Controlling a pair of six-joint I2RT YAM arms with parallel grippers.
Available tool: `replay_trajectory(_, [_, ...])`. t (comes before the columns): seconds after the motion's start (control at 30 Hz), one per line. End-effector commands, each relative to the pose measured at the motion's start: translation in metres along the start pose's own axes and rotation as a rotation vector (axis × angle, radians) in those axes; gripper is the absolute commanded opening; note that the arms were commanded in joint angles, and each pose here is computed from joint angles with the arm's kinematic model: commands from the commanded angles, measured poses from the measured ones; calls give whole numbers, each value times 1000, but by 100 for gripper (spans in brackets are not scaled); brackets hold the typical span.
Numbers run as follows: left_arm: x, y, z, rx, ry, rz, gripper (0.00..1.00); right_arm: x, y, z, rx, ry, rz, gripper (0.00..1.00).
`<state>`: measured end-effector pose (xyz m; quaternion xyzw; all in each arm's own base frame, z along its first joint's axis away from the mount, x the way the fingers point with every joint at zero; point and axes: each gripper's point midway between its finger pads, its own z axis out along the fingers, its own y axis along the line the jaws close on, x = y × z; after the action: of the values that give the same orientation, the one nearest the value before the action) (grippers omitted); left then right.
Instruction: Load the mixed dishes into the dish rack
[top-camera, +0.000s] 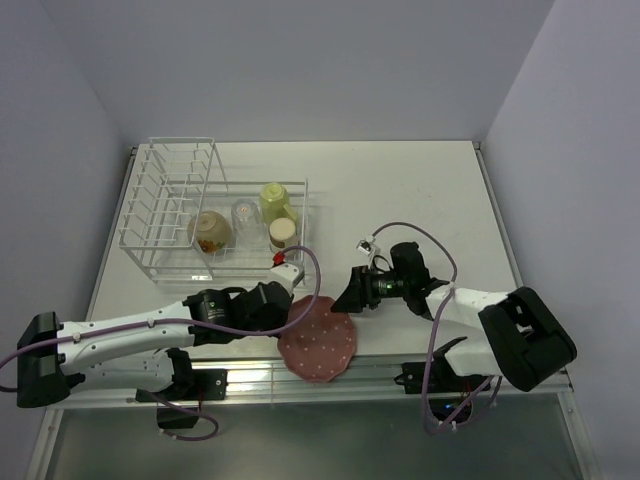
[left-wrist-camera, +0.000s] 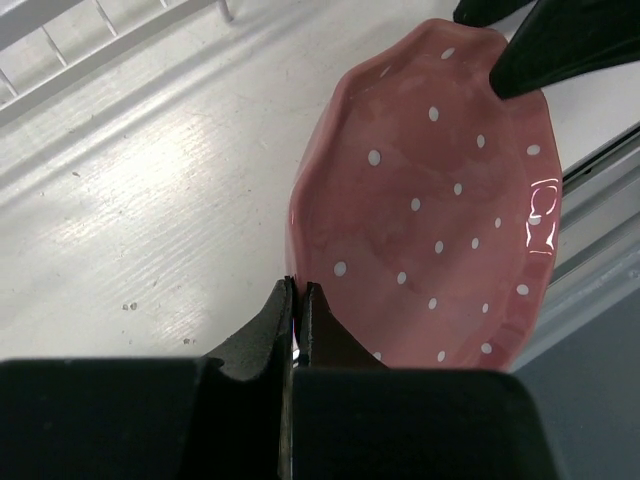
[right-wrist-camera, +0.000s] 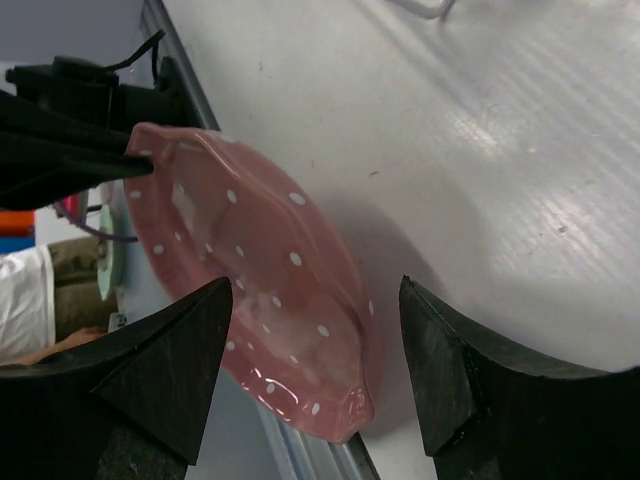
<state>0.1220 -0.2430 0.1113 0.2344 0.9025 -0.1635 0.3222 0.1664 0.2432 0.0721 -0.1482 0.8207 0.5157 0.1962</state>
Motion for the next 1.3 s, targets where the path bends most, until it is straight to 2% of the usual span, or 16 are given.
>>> replay_trajectory(0.0, [-36,-24,-12,123,-124,-42,0,-2,25,4,-162,2,-73,74])
replay_trajectory(0.27, [-39,-27,-17,151,-131,-40,0,13,36,19,-231,60,-51,71])
replay_trajectory(0.47, [-43,-30,-26,180,-147,-44,0,30,51,34,-302,125,-63,63])
replay_trajectory(0.67, [-41,-26,-32,186,-151,-50,0,47,64,41,-390,174,-74,40])
replay_trajectory(0.77, [-38,-23,-31,174,-147,-50,0,56,71,43,-447,201,-59,20])
replay_trajectory(0.8, [-39,-21,-31,169,-148,-55,0,50,82,41,-494,180,-65,5])
replay_trajectory(0.83, [-38,-21,-30,167,-147,-54,0,55,80,42,-502,191,-33,0])
replay_trajectory(0.9, [-38,-20,-30,165,-143,-57,0,51,103,30,-611,163,-36,0])
replay_trajectory(1.03, [-42,-18,-34,149,-150,-76,0,58,102,36,-597,172,-1,0])
replay_trajectory(1.23, [-48,-15,-37,127,-160,-105,0,47,122,29,-612,100,-23,0])
replay_trajectory(1.27, [-48,-14,-38,123,-160,-112,0,45,116,34,-568,97,-12,0])
